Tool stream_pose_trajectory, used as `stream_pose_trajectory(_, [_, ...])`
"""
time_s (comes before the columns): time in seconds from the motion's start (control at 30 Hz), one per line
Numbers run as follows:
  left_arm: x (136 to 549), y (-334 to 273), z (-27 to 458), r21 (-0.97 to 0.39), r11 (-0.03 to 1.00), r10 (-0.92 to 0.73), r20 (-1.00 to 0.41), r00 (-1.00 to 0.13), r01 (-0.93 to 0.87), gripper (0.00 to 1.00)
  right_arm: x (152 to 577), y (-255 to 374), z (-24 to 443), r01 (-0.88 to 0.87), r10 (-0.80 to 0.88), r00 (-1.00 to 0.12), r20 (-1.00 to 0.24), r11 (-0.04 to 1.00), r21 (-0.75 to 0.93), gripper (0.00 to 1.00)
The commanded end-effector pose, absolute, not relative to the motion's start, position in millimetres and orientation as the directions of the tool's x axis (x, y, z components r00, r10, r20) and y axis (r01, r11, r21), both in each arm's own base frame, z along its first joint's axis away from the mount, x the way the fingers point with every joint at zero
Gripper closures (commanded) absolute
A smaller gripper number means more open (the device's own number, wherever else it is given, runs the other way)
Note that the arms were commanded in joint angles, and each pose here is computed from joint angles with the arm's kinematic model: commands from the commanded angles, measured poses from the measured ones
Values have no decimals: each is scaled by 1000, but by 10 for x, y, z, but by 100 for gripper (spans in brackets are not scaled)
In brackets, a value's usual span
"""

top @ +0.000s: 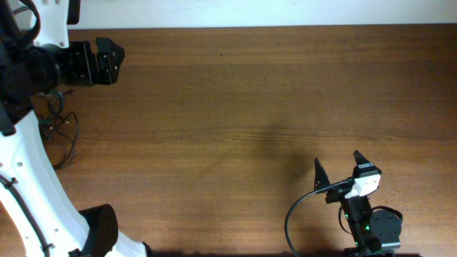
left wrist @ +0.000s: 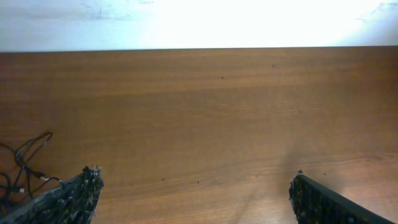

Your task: Untangle cables

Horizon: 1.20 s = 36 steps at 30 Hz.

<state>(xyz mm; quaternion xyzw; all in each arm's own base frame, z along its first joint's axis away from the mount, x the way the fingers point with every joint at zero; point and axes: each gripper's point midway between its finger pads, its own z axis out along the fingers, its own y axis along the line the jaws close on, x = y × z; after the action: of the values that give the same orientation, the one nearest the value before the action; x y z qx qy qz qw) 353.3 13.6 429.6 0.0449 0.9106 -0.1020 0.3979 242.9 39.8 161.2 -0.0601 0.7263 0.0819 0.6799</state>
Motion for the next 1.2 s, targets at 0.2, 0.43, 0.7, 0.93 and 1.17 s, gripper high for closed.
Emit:
stream_pose_trajectory(0.2, [3552,119,4277,-145,973,15,-732,-681,177,0,2424,406,1598,-206,29,-69,-997,978,42,1])
stream_pose_trajectory(0.43, [3334,146,4231,-109,983,20,-738,-674,148,1,2424,406,1598,-206,28,-69,-997,978,42,1])
stream_pose_trajectory(0.7, [3215,113,3629,-5,986,70,-894,-442,167,1,2424,406,1598,-206,29,-69,-997,978,42,1])
stream_pose_trajectory(0.93, [2964,-177,2856,245,943,276,-954,-119,224,1,2424,406,1598,-206,29,-69,-997,978,42,1])
stream_pose_trajectory(1.17, [2649,-37,2039,281,955,290,-953,-86,98,1,2424,406,1598,-206,28,-69,-997,978,42,1])
